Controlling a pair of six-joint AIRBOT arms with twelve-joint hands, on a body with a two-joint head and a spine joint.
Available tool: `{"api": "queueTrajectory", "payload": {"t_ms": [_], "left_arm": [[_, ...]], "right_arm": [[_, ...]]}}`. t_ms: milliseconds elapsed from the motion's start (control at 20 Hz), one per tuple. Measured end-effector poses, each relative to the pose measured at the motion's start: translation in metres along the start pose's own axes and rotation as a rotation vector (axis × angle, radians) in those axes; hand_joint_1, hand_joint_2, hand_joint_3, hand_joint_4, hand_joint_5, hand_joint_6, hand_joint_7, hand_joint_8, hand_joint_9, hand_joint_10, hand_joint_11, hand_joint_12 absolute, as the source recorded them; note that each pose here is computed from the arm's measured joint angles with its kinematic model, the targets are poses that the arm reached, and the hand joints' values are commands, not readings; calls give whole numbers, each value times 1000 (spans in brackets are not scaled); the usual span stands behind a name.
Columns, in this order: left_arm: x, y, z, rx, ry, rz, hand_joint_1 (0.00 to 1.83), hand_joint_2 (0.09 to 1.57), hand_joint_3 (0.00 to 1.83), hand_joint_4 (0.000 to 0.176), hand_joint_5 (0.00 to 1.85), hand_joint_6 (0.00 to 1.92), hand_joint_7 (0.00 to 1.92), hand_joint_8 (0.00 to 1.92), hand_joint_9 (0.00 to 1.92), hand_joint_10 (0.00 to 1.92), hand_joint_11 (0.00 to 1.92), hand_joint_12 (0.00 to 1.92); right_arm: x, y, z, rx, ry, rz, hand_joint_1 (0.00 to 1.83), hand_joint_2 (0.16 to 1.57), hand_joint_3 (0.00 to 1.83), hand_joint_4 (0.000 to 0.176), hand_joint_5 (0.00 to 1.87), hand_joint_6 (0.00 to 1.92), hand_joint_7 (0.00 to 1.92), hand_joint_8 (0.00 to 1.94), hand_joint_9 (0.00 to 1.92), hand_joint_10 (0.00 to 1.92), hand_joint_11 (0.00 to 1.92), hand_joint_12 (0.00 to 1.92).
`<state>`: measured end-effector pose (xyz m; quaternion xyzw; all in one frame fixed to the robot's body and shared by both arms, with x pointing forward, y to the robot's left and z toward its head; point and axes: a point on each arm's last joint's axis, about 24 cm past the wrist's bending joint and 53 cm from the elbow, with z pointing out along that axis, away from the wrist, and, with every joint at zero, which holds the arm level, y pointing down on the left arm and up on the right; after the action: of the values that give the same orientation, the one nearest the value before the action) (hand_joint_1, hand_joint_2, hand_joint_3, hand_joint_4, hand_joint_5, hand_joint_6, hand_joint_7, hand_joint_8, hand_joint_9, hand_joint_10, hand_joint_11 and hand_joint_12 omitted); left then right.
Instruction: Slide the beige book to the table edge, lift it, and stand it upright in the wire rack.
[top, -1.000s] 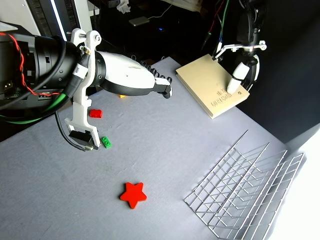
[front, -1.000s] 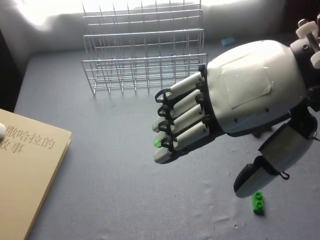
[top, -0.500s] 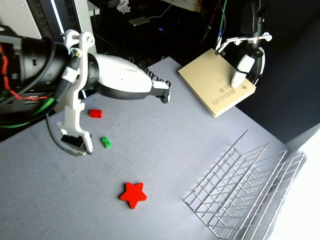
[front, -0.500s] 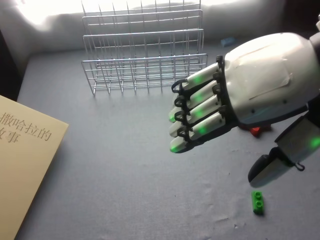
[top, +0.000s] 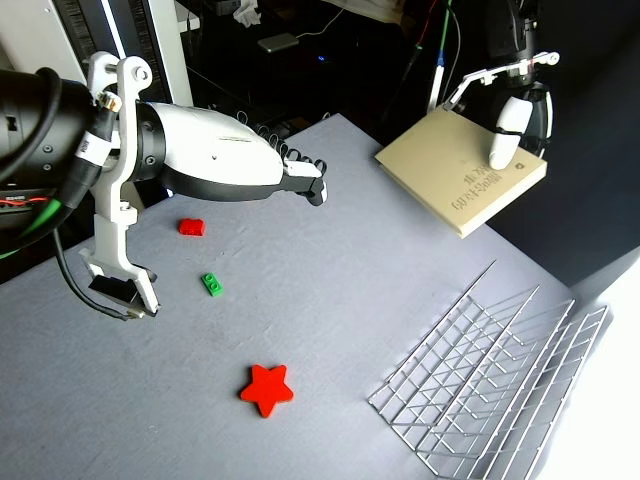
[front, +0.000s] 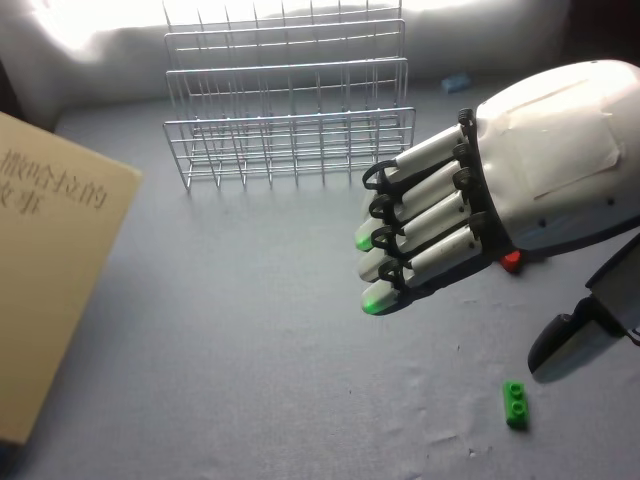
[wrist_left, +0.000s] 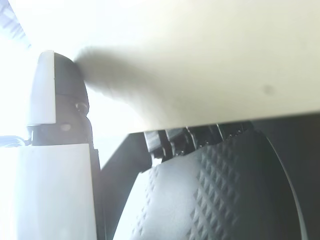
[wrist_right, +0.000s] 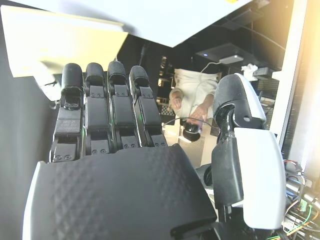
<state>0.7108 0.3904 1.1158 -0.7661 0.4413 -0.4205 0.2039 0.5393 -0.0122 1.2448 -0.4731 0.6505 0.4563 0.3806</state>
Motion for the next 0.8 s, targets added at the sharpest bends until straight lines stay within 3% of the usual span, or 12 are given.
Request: {"api": "queueTrajectory", "payload": {"t_ms": [150,350,500,650,800], "left_arm": [[6,-17,-4,54,35,-100,1348,1201,1,0,850,1112,710,1395,747,1440,728,1329],[11,-36,-10,117,78,-182,1339,1225,0,0,823,1169,634,1468,725,1479,711,1348],[18,-47,-13,149,126,-351,1349,1205,0,0,804,1140,731,1405,764,1439,743,1332],[24,-60,-18,192,174,-412,1343,1216,0,0,809,1158,693,1451,732,1461,710,1357],[32,-77,-25,247,235,-440,1350,1200,0,0,816,1125,749,1375,762,1446,692,1396]], "right_arm": [[-2,2,-1,-12,-18,14,246,1123,0,0,274,1,292,2,270,5,0,726],[0,1,-10,-3,-22,1,252,1127,0,0,266,5,282,3,261,4,0,702],[8,7,-14,-17,-20,-28,245,1129,0,0,279,5,287,3,268,4,0,736],[7,13,-17,-32,-42,-13,230,1126,0,0,254,0,262,1,239,1,0,671],[9,13,-20,-26,-46,-28,259,1131,2,0,250,1,265,3,242,4,0,648]]}}
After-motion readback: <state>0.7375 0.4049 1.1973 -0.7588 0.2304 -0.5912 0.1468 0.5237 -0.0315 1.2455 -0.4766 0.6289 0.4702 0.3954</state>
